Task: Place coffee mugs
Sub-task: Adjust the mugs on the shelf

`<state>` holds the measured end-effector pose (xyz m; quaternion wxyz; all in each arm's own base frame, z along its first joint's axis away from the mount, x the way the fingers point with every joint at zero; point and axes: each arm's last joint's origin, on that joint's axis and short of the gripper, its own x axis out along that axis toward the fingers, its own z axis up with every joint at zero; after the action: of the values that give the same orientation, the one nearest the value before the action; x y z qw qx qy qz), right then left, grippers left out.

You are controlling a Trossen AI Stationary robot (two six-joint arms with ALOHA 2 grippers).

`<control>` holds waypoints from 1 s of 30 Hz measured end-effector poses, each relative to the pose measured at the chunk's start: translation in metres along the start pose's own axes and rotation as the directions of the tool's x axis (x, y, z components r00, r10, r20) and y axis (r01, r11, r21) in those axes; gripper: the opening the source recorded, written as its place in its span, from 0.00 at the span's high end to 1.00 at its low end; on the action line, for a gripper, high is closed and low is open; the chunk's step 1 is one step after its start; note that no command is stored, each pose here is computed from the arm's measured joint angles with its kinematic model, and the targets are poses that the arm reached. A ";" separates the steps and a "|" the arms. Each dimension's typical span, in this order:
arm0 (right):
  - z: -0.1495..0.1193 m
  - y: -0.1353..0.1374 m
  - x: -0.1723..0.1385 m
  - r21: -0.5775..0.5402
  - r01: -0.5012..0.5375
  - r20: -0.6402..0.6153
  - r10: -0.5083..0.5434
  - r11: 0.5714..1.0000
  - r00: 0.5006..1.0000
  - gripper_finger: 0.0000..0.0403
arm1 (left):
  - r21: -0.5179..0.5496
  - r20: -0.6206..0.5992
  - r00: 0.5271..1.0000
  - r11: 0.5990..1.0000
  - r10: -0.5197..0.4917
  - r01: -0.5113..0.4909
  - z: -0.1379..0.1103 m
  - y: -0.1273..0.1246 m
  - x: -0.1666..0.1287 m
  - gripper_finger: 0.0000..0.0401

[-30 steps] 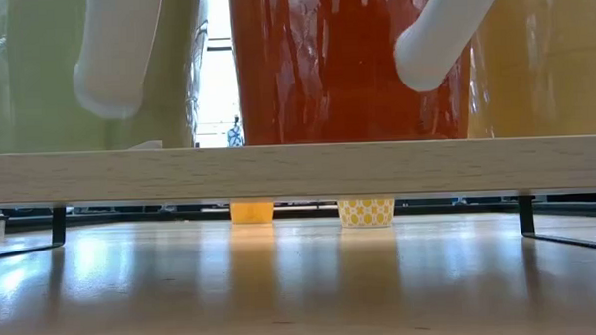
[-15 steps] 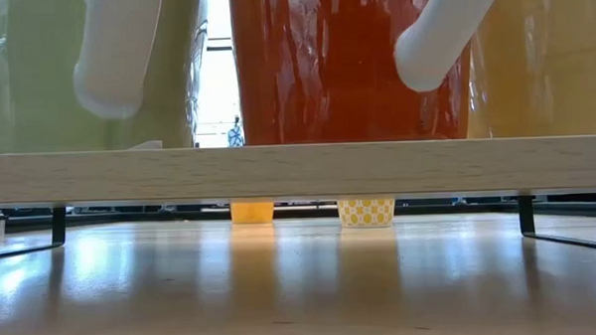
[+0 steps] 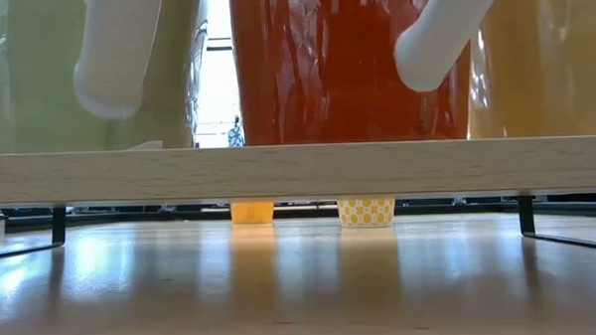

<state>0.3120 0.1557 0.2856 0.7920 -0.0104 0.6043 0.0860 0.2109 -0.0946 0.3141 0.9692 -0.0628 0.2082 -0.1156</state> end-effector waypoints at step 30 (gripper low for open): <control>0.003 0.025 0.000 0.003 -0.091 0.091 0.090 0.996 0.992 0.91 | 0.002 0.000 1.000 1.000 0.000 0.000 0.000 0.000 0.000 0.68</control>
<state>0.3114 0.1805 0.2885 0.8141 0.0239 0.5678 0.1199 0.2109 -0.0946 0.3141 0.9693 -0.0619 0.2081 -0.1158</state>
